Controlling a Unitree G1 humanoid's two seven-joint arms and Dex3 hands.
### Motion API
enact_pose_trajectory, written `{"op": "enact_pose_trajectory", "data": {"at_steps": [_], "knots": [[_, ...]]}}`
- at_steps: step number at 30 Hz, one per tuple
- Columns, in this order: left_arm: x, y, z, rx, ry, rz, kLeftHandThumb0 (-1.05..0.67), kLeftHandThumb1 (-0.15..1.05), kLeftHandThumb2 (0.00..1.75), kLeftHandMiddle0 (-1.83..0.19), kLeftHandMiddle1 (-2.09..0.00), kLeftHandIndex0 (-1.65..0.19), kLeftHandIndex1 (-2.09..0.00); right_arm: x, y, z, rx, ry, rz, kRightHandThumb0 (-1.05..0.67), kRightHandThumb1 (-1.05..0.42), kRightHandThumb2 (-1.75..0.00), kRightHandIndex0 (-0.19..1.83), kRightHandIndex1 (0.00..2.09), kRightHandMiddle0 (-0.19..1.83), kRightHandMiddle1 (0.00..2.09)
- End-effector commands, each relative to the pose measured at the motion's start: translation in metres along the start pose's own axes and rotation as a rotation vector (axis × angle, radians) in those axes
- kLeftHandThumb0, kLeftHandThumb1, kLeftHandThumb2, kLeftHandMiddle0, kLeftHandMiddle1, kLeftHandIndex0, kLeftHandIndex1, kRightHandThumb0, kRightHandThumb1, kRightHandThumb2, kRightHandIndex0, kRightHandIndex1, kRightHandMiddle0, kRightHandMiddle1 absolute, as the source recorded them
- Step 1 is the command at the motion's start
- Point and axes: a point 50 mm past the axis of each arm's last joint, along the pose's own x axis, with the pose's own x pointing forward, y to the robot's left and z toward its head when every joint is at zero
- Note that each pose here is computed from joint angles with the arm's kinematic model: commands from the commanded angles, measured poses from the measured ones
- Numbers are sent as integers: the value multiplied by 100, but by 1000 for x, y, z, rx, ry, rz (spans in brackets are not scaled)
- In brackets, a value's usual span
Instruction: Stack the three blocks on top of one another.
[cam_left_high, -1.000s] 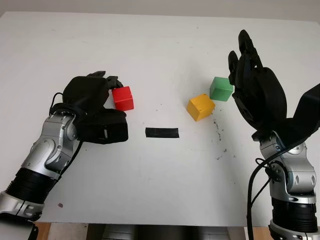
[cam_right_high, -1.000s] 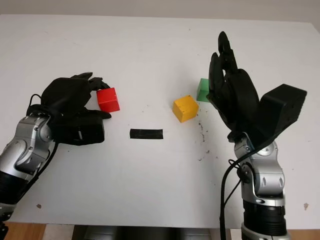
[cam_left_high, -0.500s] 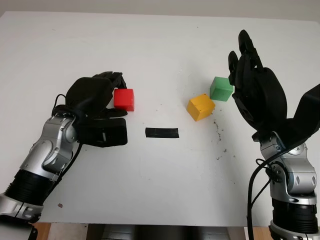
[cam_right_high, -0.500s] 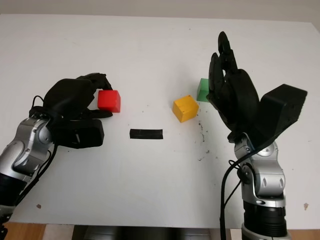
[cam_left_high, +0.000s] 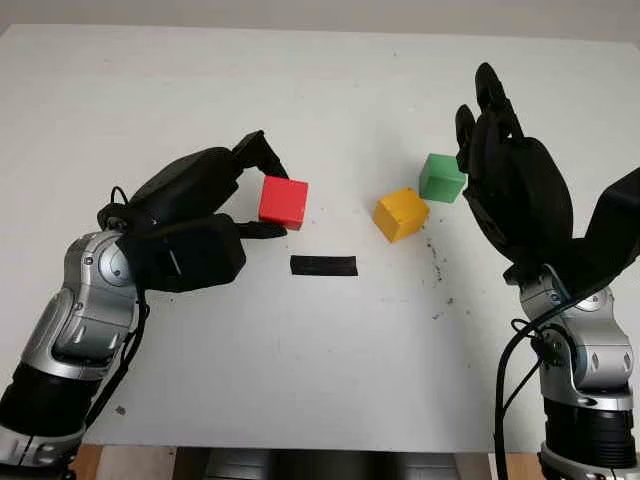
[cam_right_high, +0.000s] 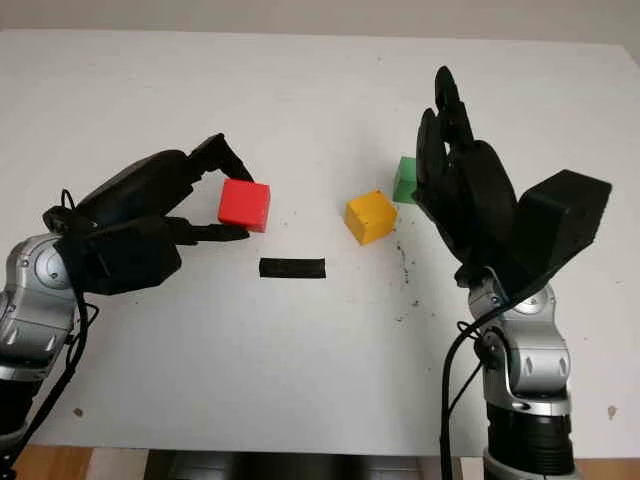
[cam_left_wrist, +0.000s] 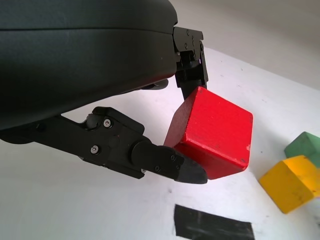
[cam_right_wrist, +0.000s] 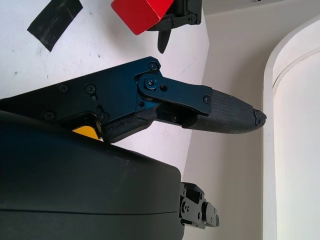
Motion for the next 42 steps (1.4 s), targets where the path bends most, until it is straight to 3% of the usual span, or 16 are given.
{"op": "enact_pose_trajectory", "data": {"at_steps": [1,7,11,19,28,39,42], "knots": [[-3,-3,3,-28,-9,17,-35,105,15,-20,-5,-8,-175,-2,1,2,-13,-5,8,-80,-105,-70,-19,0,-19,0],[-3,-29,0,-87,5,36,-37,105,18,-19,-6,-1,-188,-2,2,0,-5,-2,19,-78,-105,-71,-19,0,-19,0],[-4,-49,-1,24,20,45,-35,105,17,-15,-4,-2,-191,-3,1,-1,0,-4,18,-78,-105,-71,-19,0,-19,0],[-4,-80,4,148,-25,16,-34,105,15,-3,-4,-4,-191,-3,2,-3,10,-2,13,-79,-105,-70,-19,0,-19,0],[-6,-95,8,281,-71,-16,-35,105,21,-4,-6,-3,-182,-3,4,-2,16,0,9,-79,-105,-70,-19,0,-19,0],[-5,-107,8,302,-60,-42,-34,105,19,-3,-5,-2,-183,-3,3,-3,14,-4,10,-79,-105,-71,-19,0,-19,0],[-4,-108,7,318,-53,-41,-37,105,22,-1,-5,2,-174,-3,3,-3,20,-4,10,-80,-105,-70,-19,0,-19,0]]}}
